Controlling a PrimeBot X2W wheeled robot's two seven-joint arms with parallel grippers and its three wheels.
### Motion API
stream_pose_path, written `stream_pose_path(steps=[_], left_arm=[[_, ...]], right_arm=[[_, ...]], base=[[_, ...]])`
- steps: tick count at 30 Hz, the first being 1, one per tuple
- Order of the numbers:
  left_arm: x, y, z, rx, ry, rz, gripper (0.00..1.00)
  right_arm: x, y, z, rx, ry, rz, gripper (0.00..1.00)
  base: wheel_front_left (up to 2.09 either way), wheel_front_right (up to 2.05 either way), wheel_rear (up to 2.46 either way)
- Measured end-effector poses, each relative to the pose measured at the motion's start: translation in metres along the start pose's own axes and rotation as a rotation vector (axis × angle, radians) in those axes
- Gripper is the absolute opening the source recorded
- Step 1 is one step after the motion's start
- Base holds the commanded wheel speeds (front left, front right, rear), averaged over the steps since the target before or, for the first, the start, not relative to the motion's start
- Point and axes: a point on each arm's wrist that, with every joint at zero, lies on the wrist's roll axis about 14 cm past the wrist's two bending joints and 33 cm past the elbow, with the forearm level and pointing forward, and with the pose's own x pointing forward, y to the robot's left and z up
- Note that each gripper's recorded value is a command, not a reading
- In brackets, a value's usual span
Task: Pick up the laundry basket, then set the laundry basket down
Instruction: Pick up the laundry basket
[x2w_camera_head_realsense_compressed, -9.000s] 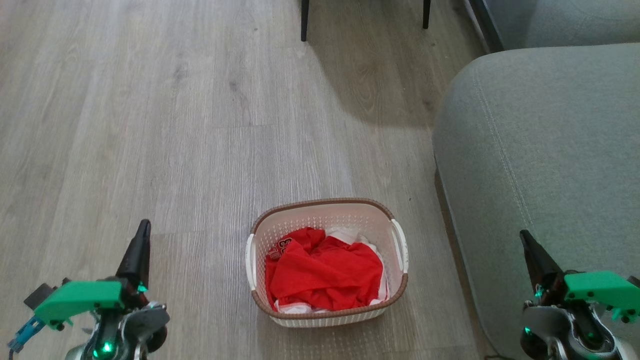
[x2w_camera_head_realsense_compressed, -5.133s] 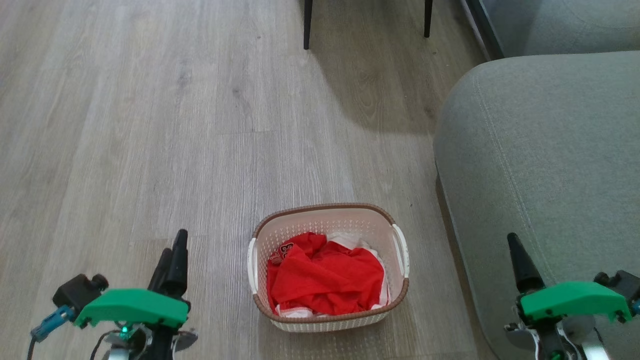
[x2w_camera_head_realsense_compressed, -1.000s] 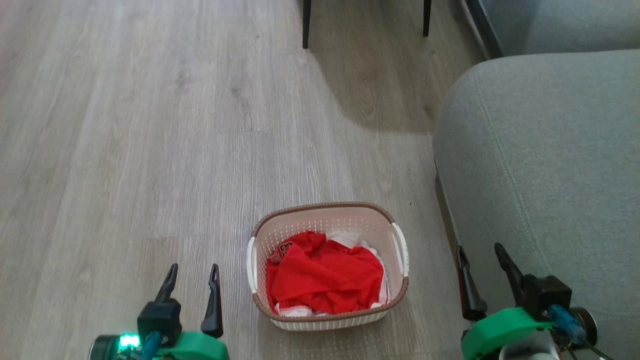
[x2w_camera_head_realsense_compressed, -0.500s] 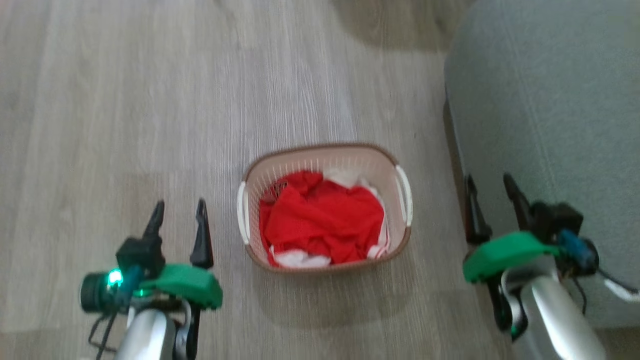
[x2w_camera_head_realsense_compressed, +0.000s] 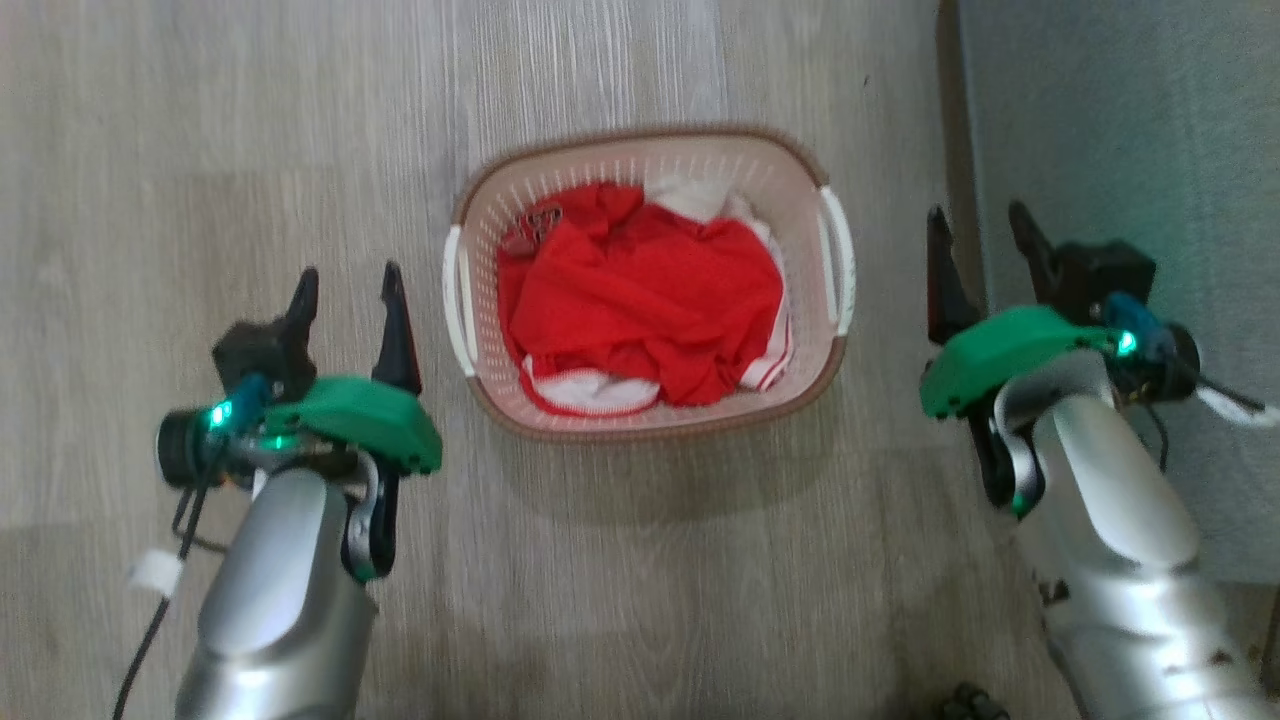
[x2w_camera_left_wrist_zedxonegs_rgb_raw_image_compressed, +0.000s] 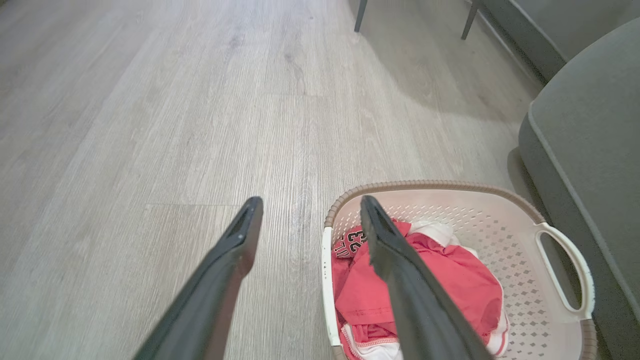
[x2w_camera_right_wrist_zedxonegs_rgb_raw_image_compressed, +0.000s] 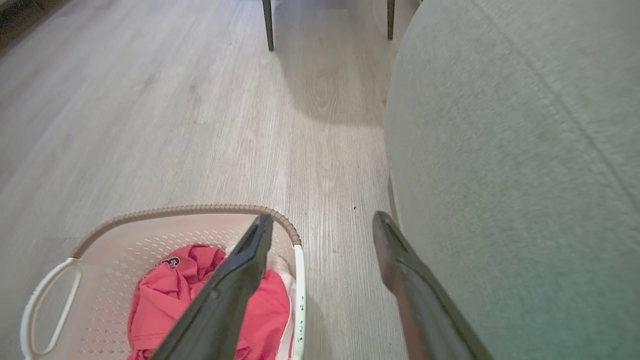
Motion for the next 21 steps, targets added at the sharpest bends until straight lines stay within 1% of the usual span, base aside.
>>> stream_pose_path(steps=[4, 8, 14, 21], left_arm=[[0.021, 0.000, -0.022, 0.003, 0.061, -0.005, 1.00], [0.034, 0.001, -0.051, -0.019, 0.142, -0.004, 1.00], [0.043, -0.005, -0.088, -0.038, 0.249, -0.031, 1.00], [0.049, -0.010, -0.112, -0.037, 0.316, -0.054, 1.00]], right_arm=[[0.023, -0.004, -0.025, -0.015, 0.070, 0.008, 1.00], [0.039, -0.008, -0.052, -0.026, 0.140, 0.011, 1.00], [0.050, -0.011, -0.088, -0.023, 0.224, 0.017, 1.00], [0.056, -0.008, -0.111, -0.016, 0.273, 0.033, 1.00]], base=[[0.00, 0.00, 0.00], [0.00, 0.00, 0.00], [0.00, 0.00, 0.00], [0.00, 0.00, 0.00]])
